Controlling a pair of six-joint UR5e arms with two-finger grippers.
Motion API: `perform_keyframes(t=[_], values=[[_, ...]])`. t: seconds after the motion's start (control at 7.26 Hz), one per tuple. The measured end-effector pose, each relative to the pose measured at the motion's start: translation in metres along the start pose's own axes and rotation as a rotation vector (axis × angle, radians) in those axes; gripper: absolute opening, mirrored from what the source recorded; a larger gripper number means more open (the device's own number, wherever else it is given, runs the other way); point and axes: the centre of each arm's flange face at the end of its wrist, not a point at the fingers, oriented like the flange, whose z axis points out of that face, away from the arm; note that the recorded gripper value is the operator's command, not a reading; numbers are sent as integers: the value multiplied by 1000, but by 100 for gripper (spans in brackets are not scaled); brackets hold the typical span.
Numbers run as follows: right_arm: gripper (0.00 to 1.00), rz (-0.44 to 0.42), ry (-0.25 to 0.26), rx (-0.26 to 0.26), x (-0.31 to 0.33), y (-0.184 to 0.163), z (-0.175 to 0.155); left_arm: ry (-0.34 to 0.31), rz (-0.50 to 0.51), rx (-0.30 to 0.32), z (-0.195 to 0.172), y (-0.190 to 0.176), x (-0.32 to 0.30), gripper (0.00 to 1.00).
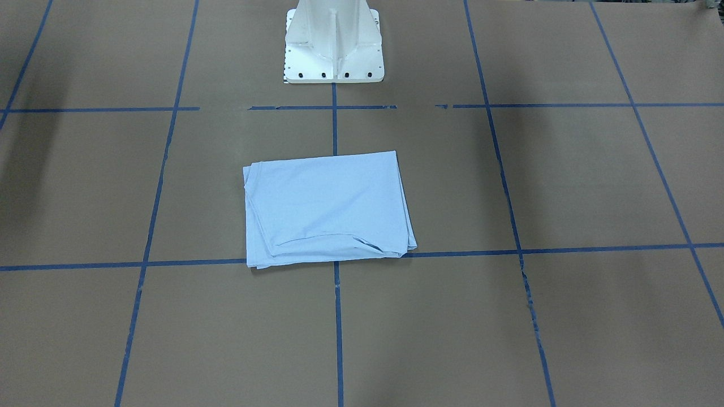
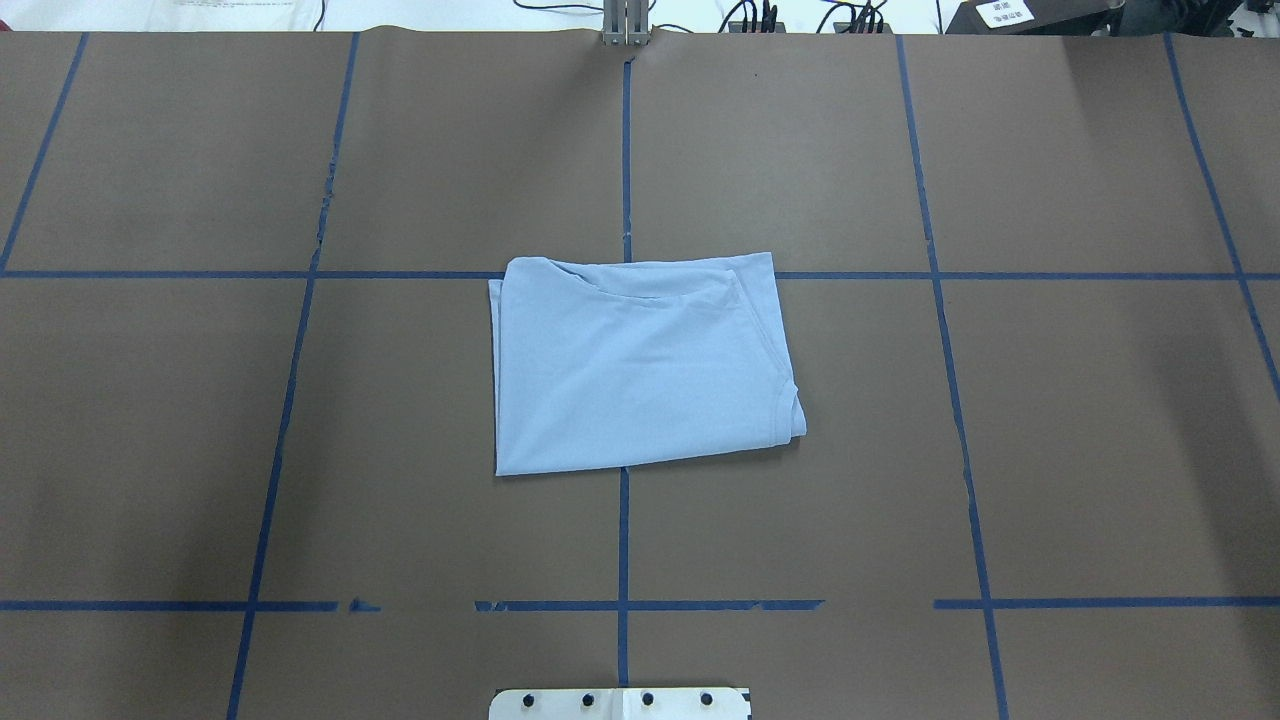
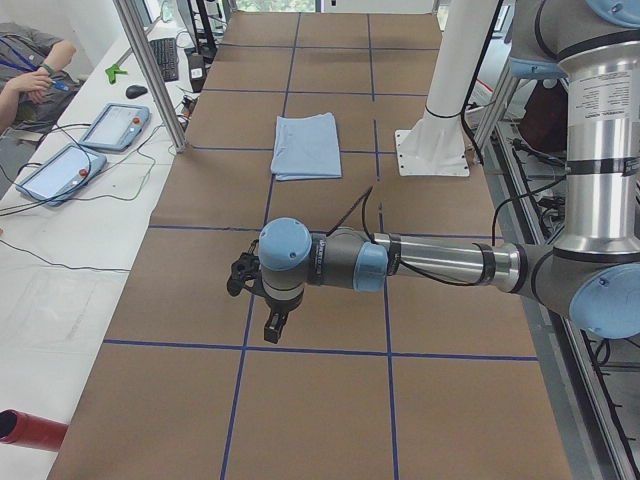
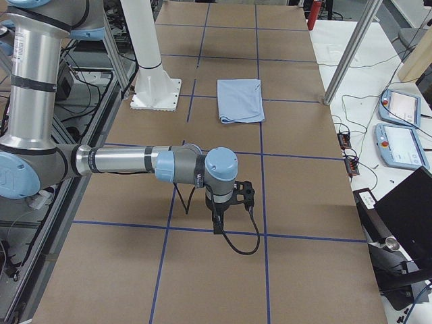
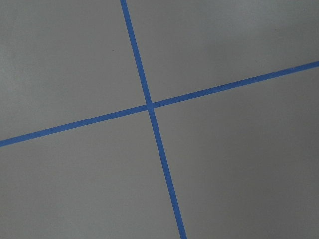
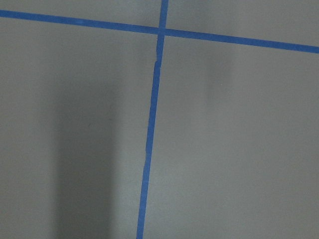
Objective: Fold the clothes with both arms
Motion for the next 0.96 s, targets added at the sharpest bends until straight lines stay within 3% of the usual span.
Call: perform_keyframes(t=[0.96], values=[[100, 0, 0, 3, -1, 0, -1, 0, -38, -36, 16, 13, -14, 100]])
